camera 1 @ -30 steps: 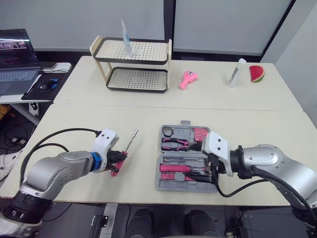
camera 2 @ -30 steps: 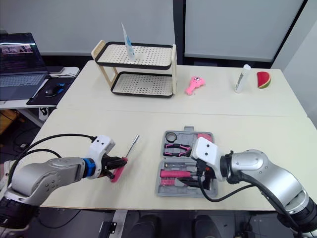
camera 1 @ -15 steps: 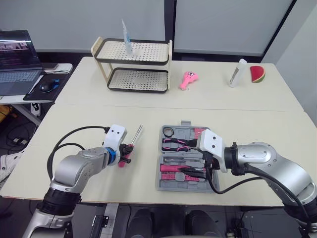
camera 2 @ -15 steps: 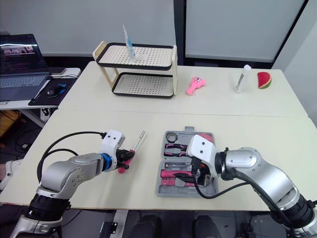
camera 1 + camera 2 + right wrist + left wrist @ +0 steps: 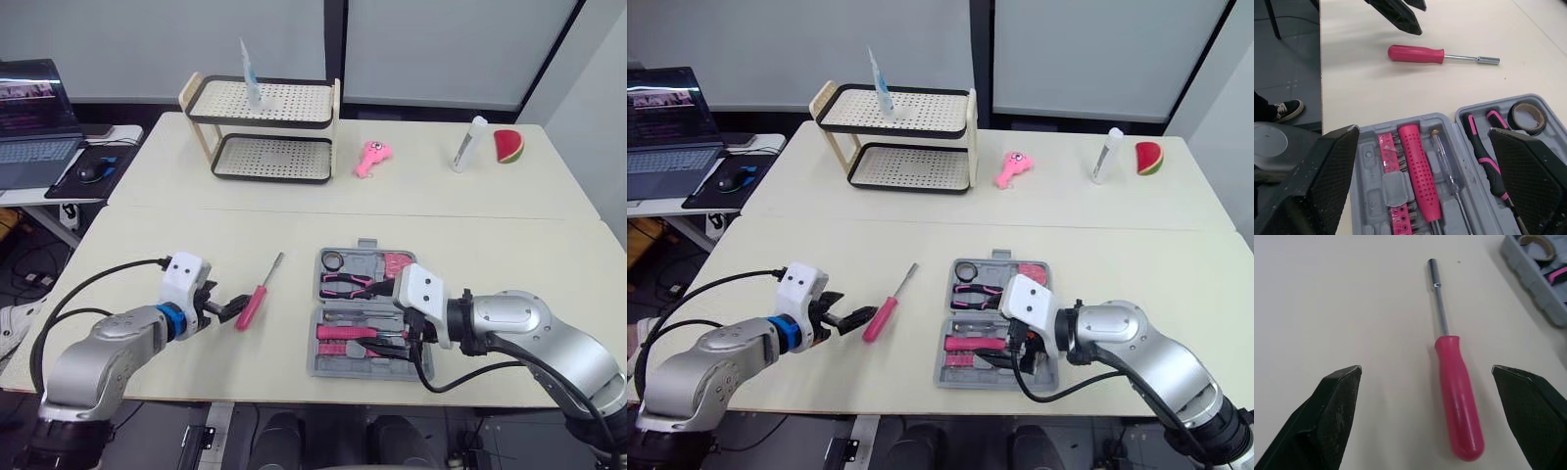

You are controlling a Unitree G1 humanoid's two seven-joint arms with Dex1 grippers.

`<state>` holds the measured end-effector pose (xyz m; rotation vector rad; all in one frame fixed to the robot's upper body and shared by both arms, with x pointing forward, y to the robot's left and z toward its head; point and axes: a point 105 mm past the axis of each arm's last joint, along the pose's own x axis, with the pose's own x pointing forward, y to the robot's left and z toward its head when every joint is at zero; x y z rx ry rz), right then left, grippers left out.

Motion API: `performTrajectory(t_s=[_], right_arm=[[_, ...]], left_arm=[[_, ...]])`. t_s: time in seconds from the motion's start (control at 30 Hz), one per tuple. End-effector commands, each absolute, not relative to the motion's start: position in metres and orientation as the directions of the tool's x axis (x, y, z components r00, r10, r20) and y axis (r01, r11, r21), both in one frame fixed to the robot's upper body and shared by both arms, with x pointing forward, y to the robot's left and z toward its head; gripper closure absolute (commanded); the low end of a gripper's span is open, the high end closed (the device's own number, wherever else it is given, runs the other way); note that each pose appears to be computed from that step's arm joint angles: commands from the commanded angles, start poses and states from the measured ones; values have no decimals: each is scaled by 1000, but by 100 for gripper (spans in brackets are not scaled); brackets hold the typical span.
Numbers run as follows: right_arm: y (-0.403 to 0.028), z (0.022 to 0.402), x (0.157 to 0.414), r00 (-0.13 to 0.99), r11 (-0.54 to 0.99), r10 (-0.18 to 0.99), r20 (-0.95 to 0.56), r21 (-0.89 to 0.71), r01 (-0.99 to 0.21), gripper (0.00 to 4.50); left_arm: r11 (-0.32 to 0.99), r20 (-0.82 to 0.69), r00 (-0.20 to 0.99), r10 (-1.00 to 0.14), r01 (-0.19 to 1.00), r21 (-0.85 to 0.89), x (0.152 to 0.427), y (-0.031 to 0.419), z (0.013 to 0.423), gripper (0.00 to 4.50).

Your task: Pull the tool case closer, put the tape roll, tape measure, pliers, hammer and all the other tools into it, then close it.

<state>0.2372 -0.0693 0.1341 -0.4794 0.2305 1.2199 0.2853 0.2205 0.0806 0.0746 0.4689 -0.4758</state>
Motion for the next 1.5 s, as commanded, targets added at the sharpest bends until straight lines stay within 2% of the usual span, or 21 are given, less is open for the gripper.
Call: performTrajectory(t_s=[0.03,0.37,0.7,0.73,0.8,1.1,1.33,1.4,1.5], right_arm=[[-64,143,235,342,245,860,-378,-282,-928,0],[-63,142,237,347,248,861,-372,-289,-925,0],[-61,141,237,342,246,863,-371,-282,-927,0],[-61,141,237,342,246,863,-371,-282,-927,0],[-61,141,236,341,246,864,-371,-281,-928,0],[-62,140,234,347,251,859,-376,-280,-927,0],[-65,146,237,375,279,859,-349,-295,-914,0],[-69,151,237,387,289,861,-329,-309,-906,0],[-82,156,230,381,276,871,-309,-334,-901,0]], left_arm=[[871,-343,816,-466,491,-15,289,209,94,5],[913,-394,851,-347,404,67,309,200,61,5],[912,-413,846,-339,403,78,321,187,43,5],[912,-415,845,-337,402,80,322,186,42,43],[910,-416,844,-338,405,83,324,185,40,88],[914,-459,822,-337,403,51,320,185,29,378],[918,-426,842,-330,392,64,309,203,47,386],[898,-409,839,-360,431,94,304,209,60,386],[781,-398,765,-506,602,166,288,199,83,386]])
